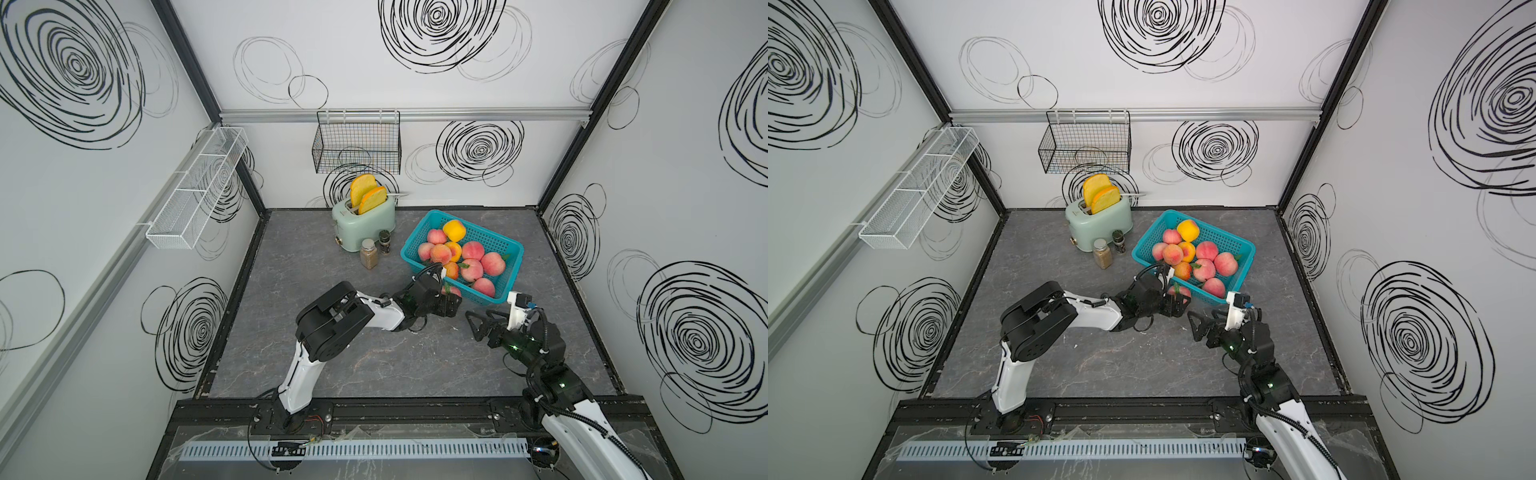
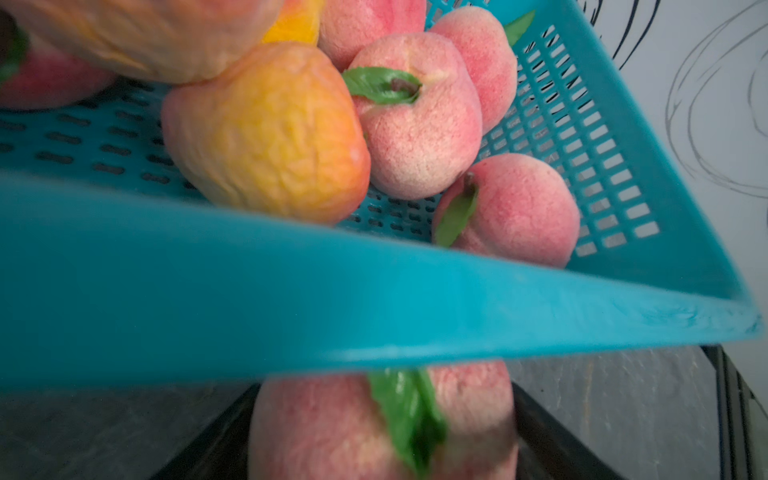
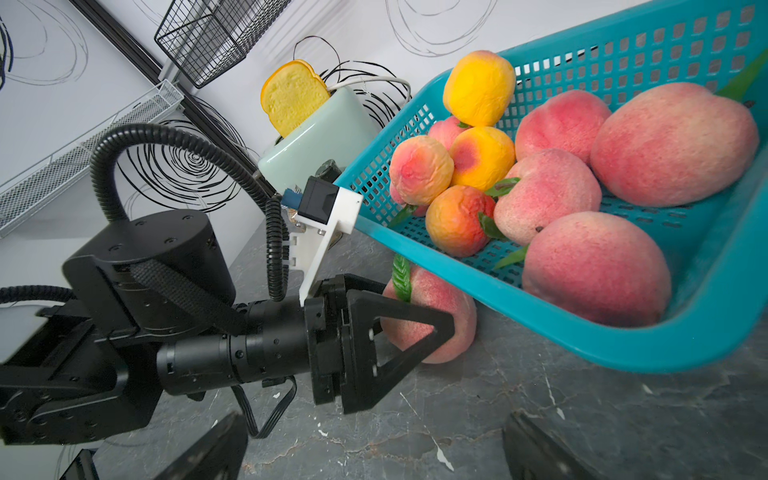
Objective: Put the peaches into the basket
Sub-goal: Pick up the peach from the center of the board.
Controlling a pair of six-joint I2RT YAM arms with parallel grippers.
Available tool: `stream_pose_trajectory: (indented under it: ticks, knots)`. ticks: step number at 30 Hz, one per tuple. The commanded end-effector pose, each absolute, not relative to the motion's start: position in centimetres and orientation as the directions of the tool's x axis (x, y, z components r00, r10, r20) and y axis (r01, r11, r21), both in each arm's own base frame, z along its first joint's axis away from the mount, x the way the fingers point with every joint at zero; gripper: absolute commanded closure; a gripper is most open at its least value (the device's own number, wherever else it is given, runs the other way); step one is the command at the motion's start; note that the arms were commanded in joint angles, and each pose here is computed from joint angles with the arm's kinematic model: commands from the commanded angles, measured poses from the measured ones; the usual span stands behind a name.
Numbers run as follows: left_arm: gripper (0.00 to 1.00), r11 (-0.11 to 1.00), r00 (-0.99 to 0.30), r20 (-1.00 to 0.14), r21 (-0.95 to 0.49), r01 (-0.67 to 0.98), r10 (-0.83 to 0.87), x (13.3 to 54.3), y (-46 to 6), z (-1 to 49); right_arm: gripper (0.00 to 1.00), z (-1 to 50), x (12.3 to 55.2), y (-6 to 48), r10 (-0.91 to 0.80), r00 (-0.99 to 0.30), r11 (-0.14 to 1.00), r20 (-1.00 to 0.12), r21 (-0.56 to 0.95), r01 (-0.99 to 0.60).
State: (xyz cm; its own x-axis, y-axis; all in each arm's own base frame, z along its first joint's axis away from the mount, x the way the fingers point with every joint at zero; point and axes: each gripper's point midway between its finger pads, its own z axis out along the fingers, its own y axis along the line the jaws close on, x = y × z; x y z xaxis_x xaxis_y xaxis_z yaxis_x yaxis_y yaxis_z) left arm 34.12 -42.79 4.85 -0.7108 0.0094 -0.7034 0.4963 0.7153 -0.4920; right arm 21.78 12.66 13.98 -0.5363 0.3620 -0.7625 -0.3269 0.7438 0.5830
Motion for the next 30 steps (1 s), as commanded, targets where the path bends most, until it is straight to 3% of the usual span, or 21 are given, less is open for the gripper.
stream_pose_trajectory:
  ticks: [1, 17, 30]
  knots:
    - [0.18, 0.696, -0.681, -0.732, -0.505, 0.510, -0.033, 34.9, -43.4, 6.4, 0.01, 13.8, 21.6, 12.6, 0.366, -0.544, 0.739, -0.755, 0.591, -0.322]
    - [0.23, 0.701, -0.672, -0.741, -0.471, 0.536, 0.016, 30.6, -40.2, 8.9, 0.01, 15.0, 21.7, 12.7, 0.356, -0.527, 0.739, -0.771, 0.578, -0.346]
    - [0.23, 0.697, -0.578, -0.815, -0.393, 0.599, 0.037, 31.0, -39.6, 17.6, 0.01, 17.4, 22.8, 12.7, 0.316, -0.484, 0.767, -0.816, 0.520, -0.376]
